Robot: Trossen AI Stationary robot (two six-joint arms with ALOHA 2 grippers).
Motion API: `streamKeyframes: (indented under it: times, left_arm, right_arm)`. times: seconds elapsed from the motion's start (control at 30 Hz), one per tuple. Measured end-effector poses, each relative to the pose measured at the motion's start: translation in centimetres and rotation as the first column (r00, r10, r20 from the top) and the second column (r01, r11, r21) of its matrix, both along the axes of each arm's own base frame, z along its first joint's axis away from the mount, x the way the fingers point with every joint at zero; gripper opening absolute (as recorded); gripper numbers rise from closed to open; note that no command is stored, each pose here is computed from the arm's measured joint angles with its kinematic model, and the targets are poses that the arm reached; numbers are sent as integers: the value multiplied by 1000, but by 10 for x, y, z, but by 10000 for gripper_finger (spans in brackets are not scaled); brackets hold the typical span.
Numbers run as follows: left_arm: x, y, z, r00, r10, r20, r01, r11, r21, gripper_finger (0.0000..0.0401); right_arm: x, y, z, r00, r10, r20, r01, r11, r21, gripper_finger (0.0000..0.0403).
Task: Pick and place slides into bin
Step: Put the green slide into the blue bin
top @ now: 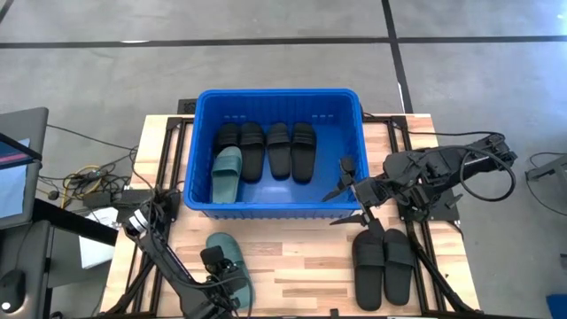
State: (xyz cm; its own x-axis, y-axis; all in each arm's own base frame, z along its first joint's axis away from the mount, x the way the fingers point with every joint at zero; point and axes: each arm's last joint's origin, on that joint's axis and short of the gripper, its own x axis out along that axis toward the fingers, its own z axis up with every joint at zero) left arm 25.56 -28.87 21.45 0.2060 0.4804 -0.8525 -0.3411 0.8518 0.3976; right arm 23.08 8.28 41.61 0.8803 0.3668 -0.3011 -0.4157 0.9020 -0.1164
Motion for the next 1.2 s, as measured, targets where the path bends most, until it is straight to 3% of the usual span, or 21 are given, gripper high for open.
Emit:
streamKeyframes:
  times: [0.3, 1.0, 1.1, 1.2]
  left_arm:
    - [-6, 2, -22, 998, 33, -47, -34, 999, -13, 139]
    - [-12, 26, -51, 988, 95, -120, -83, 991, 105, 138]
    - [-11, 30, -50, 986, 106, -132, -89, 988, 126, 114]
    - [-11, 31, -49, 984, 109, -138, -90, 987, 135, 54]
  right_arm:
    - [0, 0, 0, 1000, -2, -3, 2, 1000, 2, 249]
    - [2, -7, -1, 999, -39, -19, 39, 999, 20, 249]
    - [3, -9, -1, 999, -50, -19, 50, 999, 20, 249]
    - [3, -10, -1, 998, -52, -19, 52, 998, 20, 249]
